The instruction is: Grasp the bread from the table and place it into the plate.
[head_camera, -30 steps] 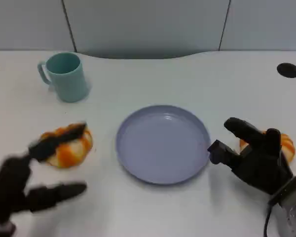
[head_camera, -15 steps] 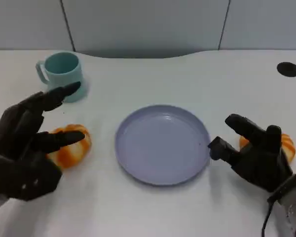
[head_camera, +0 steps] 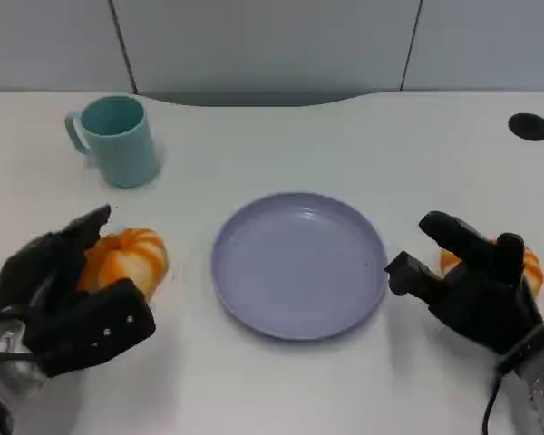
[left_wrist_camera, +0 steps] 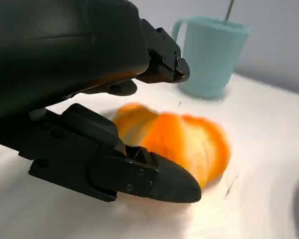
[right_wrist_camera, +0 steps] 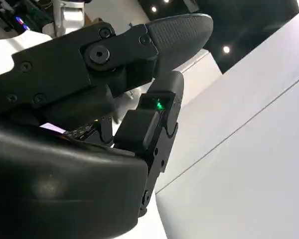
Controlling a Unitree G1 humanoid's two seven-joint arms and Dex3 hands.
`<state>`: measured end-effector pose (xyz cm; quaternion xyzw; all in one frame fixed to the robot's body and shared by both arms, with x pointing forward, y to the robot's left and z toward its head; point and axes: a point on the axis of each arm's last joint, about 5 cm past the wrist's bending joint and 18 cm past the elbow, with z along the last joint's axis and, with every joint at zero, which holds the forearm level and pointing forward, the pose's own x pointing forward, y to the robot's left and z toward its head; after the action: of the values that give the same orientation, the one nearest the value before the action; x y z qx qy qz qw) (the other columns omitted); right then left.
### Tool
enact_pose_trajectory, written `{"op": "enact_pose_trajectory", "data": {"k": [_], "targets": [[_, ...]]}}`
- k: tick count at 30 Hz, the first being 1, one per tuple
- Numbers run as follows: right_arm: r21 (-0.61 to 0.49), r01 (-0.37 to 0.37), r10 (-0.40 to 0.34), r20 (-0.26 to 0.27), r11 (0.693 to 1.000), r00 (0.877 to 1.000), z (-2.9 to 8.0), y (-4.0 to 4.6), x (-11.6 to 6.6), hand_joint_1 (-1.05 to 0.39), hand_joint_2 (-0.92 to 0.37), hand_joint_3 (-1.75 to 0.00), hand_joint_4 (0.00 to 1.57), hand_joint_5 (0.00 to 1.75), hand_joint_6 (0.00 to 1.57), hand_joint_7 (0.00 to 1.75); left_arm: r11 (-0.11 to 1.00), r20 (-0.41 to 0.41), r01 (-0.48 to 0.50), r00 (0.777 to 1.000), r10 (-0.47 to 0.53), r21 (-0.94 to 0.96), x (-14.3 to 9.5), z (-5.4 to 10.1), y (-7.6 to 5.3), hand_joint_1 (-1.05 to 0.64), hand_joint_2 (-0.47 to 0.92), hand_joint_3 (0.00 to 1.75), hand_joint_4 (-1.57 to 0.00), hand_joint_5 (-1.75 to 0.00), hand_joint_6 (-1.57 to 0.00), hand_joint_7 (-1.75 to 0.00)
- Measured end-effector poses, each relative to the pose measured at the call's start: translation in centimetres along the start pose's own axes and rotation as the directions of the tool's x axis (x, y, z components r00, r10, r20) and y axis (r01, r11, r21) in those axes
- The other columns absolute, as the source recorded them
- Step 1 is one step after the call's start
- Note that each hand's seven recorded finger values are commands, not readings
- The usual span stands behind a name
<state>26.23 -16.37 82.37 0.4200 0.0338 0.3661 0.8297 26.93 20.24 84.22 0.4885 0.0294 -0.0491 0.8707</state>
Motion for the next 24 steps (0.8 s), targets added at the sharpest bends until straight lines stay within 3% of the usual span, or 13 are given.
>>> {"op": "enact_pose_trajectory", "data": {"k": [11,15,17,22,24], "targets": [[0.023,0.001,0.0,-0.008,1.0,1.0,-0.1,-0.05,-0.4,-0.46,-0.92,-0.09,0.77,1.24,1.16,0.02,0.99,-0.073,0.092,0.994,-0.084,0.111,0.0,0.0,-0.6,-1.01,0.92,0.22,-0.23,-0.07,-0.24,-0.02],[0.009,0.0,0.0,-0.006,1.0,1.0,0.0,0.0,-0.5,-0.48,-0.92,-0.08,0.77,1.24,1.16,0.02,0.985,-0.076,0.106,0.992,-0.097,0.139,0.1,0.1,-0.7,-0.91,0.92,0.18,-0.28,-0.08,-0.3,-0.04],[0.006,0.006,-0.006,-0.005,1.0,1.0,-0.1,0.05,-0.5,-0.51,-0.92,-0.09,0.78,1.24,1.16,0.02,0.981,-0.074,0.113,0.992,-0.102,0.161,0.2,0.2,-0.7,-0.64,0.89,0.05,-0.58,-0.1,-0.6,-0.05],[-0.017,0.006,-0.006,0.017,1.0,1.0,-0.7,0.27,-0.4,-0.52,-0.92,-0.1,0.79,1.24,1.15,0.01,0.974,-0.051,0.072,0.997,-0.063,0.214,0.8,0.9,-0.5,-0.26,0.9,0.01,-0.99,-0.18,-1.0,-0.08],[-0.02,0.009,-0.009,0.015,1.0,1.0,-0.7,0.27,-0.5,-0.52,-0.92,-0.1,0.79,1.24,1.15,0.01,0.976,-0.042,0.039,0.999,-0.031,0.215,0.9,1.1,-0.6,-0.22,0.89,0.0,-1.05,-0.26,-1.08,-0.08]]}}
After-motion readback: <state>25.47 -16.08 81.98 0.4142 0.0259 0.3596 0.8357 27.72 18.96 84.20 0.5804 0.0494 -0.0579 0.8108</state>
